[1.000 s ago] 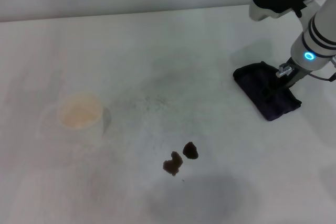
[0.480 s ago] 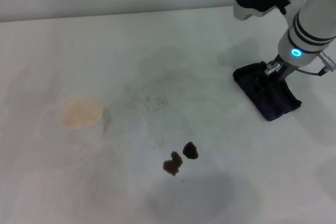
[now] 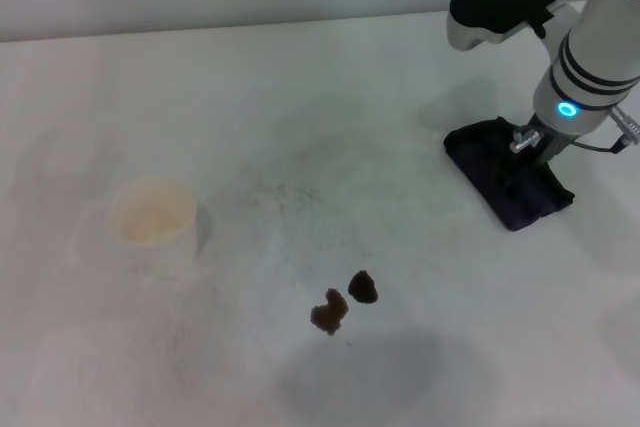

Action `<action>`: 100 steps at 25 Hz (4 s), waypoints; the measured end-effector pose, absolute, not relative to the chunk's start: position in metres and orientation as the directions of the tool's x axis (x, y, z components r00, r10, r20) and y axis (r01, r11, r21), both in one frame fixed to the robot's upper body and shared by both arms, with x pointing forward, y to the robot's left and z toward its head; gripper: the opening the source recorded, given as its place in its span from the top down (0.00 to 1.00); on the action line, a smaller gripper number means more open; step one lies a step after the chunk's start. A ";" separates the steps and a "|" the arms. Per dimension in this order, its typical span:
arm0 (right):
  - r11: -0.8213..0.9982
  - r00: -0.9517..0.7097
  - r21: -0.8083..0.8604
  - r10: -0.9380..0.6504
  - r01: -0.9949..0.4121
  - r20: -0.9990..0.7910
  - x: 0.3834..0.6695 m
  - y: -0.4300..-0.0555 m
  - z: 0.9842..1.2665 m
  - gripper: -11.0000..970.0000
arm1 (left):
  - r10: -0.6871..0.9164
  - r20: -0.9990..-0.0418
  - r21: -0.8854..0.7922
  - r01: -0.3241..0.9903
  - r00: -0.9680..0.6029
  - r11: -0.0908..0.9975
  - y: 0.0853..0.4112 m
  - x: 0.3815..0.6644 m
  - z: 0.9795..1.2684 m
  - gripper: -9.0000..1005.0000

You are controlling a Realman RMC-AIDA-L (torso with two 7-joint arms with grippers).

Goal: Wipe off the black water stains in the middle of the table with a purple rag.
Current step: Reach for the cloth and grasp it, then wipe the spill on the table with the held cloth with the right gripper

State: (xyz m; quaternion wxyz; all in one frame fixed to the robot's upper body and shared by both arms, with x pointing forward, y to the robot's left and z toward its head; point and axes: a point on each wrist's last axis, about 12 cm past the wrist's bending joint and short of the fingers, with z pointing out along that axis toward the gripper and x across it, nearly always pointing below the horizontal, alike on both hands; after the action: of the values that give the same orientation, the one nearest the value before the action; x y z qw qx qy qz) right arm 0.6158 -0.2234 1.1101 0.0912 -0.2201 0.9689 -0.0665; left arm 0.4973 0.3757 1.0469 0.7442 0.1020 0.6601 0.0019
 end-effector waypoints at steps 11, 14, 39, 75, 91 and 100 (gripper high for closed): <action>0.891 -0.885 -0.172 -0.444 -0.420 -0.138 0.615 -0.223 1.109 0.54 | 0.132 -0.983 0.150 0.138 0.129 0.979 0.373 0.499 1.047 0.13; 0.890 -0.885 -0.172 -0.445 -0.421 -0.135 0.615 -0.223 1.108 0.57 | 0.131 -0.983 0.148 0.138 0.128 0.979 0.373 0.499 1.046 0.13; 0.835 -0.827 -0.139 -0.548 -0.532 -0.127 0.608 -0.191 1.108 0.91 | 0.131 -0.983 0.147 0.134 0.126 0.980 0.373 0.500 1.046 0.13; 0.567 -0.592 0.170 -0.780 -0.806 -0.203 0.530 -0.053 1.120 0.91 | 0.131 -0.984 0.149 0.150 0.121 0.977 0.367 0.508 1.047 0.13; 0.711 -0.698 -0.091 -0.703 -0.698 -0.138 0.572 -0.101 1.128 0.90 | 0.154 -0.983 0.167 0.130 0.104 0.977 0.369 0.511 1.046 0.13; 0.596 -0.608 0.119 -0.776 -0.794 -0.168 0.540 -0.061 1.124 0.89 | 0.158 -0.982 0.171 0.135 0.105 0.976 0.367 0.517 1.048 0.13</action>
State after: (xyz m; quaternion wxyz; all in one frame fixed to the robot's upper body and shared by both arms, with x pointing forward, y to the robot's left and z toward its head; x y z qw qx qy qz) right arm 0.5402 -0.0610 1.1237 0.0493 -0.4402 0.8919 0.0913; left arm 0.5168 0.3672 1.0481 0.7352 0.1096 0.6689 0.0076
